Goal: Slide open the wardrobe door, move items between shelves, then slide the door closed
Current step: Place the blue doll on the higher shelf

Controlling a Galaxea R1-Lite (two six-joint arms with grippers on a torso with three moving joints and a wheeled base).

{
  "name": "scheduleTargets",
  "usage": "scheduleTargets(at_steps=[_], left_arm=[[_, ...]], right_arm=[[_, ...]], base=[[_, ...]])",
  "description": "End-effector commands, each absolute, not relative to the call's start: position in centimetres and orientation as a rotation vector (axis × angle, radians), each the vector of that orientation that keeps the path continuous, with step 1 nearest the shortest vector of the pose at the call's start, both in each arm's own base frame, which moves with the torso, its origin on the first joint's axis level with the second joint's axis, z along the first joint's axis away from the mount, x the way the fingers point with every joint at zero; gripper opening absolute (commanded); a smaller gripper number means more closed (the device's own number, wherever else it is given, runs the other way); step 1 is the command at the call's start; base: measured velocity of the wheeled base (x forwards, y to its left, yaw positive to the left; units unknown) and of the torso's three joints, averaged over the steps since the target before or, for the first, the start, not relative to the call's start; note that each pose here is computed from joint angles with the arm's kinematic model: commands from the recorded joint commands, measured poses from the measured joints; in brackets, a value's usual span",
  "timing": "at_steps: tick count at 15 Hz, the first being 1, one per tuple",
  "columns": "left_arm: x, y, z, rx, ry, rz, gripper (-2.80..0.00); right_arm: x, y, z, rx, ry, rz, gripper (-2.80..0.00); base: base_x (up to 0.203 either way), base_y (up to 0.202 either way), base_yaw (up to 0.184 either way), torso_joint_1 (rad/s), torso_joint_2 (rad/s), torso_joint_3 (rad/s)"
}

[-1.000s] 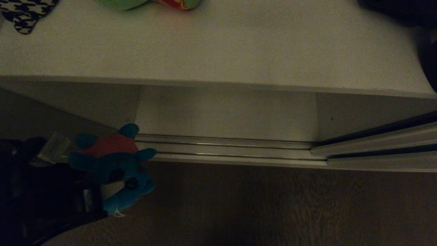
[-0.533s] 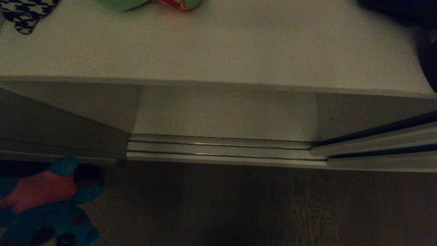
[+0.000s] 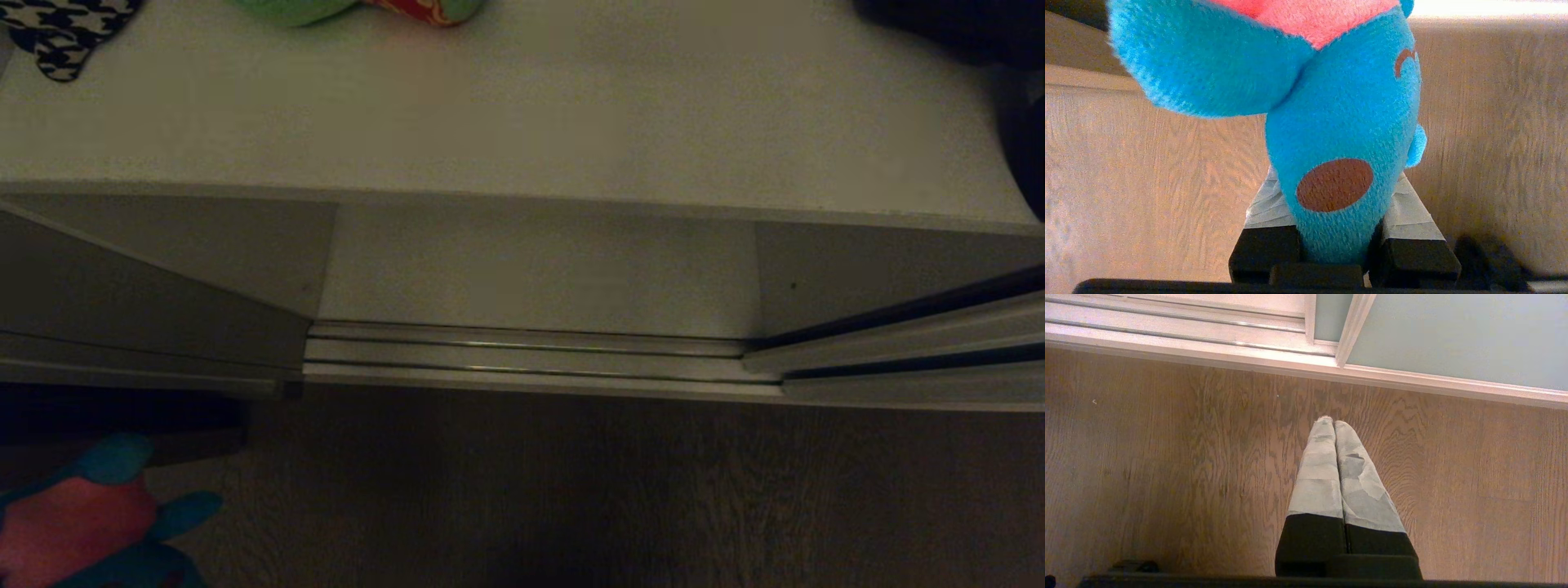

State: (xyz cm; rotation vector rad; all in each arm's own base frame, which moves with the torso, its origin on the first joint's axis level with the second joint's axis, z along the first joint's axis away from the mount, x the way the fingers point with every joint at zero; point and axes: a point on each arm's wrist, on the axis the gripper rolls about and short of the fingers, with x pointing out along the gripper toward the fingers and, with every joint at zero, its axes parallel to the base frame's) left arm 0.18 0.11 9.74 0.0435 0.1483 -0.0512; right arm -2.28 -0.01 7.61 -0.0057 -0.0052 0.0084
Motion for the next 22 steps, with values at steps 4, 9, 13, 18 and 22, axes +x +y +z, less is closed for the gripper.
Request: scheduleTargets(at_steps=[4, 9, 13, 18, 22], left_arm=[[-0.9, -0.2, 8.9, 0.024, 0.081, -0.036, -2.80], [-2.7, -0.3, 8.5, -0.018, -0.008, -0.123, -2.80], [-2.7, -0.3, 8.5, -0.023, -0.006, -0.123, -2.80], [-2.7, -0.3, 8.5, -0.031, -0.007, -0.114, -2.80], [-2.5, -0.1, 8.2, -0.028, -0.003, 0.004, -2.80]], right_arm=[[-2.3, 0.0, 7.6, -0.006, -0.009, 0.009, -2.80], [-2.3, 0.0, 7.6, -0.006, -0.009, 0.009, -2.80], [-2.3, 0.0, 7.6, -0.006, -0.009, 0.009, -2.80], [-2.3, 0.0, 7.6, -0.006, -0.009, 0.009, -2.80], [-2.3, 0.0, 7.6, -0.006, -0.010, 0.009, -2.80]], base=[[0.000, 0.000, 0.000, 0.000, 0.00, 0.000], [0.000, 0.000, 0.000, 0.000, 0.00, 0.000], [0.000, 0.000, 0.000, 0.000, 0.00, 0.000], [0.000, 0.000, 0.000, 0.000, 0.00, 0.000], [0.000, 0.000, 0.000, 0.000, 0.00, 0.000]])
